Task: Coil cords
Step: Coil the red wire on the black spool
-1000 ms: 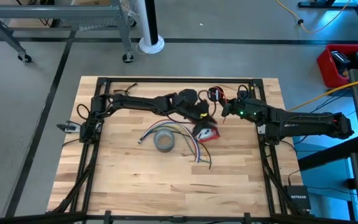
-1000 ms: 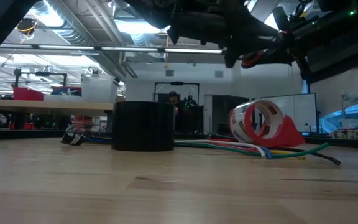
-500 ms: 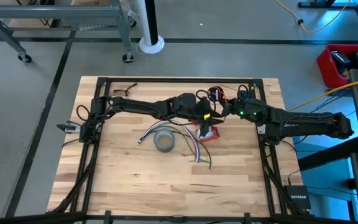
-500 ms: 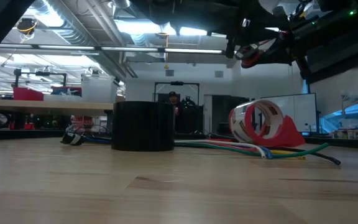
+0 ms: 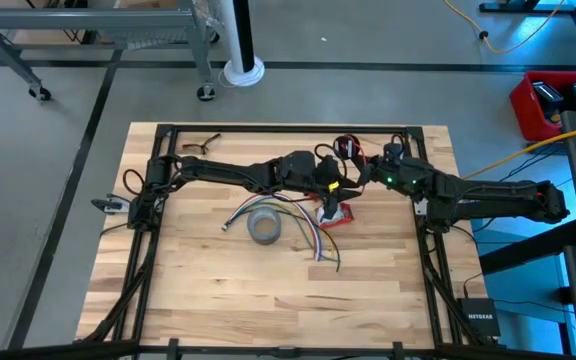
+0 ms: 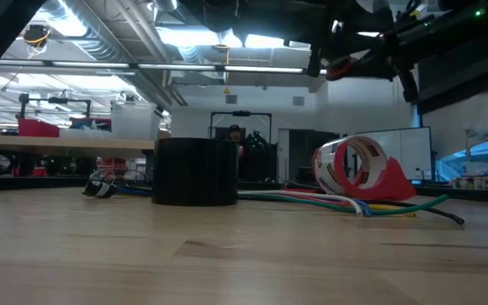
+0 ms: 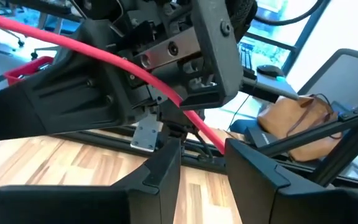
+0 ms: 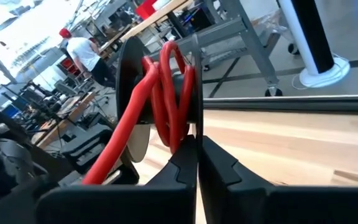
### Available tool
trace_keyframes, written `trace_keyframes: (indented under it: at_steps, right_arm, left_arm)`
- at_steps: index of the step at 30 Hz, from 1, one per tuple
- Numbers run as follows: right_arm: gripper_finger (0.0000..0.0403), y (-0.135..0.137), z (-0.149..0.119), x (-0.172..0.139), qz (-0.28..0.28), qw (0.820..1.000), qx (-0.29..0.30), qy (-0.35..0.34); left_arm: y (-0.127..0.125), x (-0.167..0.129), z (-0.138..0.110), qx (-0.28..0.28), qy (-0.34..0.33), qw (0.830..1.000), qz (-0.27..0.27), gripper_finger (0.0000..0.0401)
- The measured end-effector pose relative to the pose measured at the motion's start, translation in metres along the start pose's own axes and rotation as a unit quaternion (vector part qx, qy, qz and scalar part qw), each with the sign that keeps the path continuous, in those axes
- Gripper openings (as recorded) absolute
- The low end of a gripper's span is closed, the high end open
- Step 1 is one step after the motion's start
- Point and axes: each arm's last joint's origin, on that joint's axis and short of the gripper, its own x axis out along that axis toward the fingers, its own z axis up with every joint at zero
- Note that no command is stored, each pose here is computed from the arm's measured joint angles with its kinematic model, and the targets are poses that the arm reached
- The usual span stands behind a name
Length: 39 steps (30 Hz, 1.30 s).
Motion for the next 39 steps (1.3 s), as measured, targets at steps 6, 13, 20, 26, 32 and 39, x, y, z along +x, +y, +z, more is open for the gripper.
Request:
trace_keyframes:
  at_steps: [6, 13, 20, 26, 32, 39]
  right_arm:
    - [0.0003, 0.001, 0.001, 0.0, 0.005, 1.0, 0.001, -0.005]
    - [0.0003, 0.001, 0.001, 0.0, 0.005, 1.0, 0.0, -0.005]
    - [0.0003, 0.001, 0.001, 0.0, 0.005, 1.0, 0.0, -0.005]
    - [0.0003, 0.001, 0.001, 0.0, 0.005, 1.0, 0.0, -0.005]
    - [0.0003, 0.001, 0.001, 0.0, 0.005, 1.0, 0.0, -0.005]
    - [0.0003, 0.0011, 0.0012, 0.0, 0.006, 1.0, 0.0, -0.005]
  left_arm:
    - [-0.0005, 0.0, 0.0027, 0.001, -0.015, 1.0, -0.003, 0.0117]
    - [-0.0009, 0.0001, 0.0036, -0.013, -0.02, 1.0, -0.005, 0.0117]
    - [-0.0012, 0.0001, 0.004, -0.035, -0.022, 0.999, -0.006, 0.0117]
    - [-0.0018, -0.0001, 0.0065, -0.047, -0.035, 0.998, -0.01, 0.0117]
    - [-0.0015, 0.0, 0.0073, -0.065, -0.041, 0.997, -0.006, 0.0117]
    - [0.0017, 0.0055, -0.0016, -0.09, -0.037, 0.995, -0.004, 0.0117]
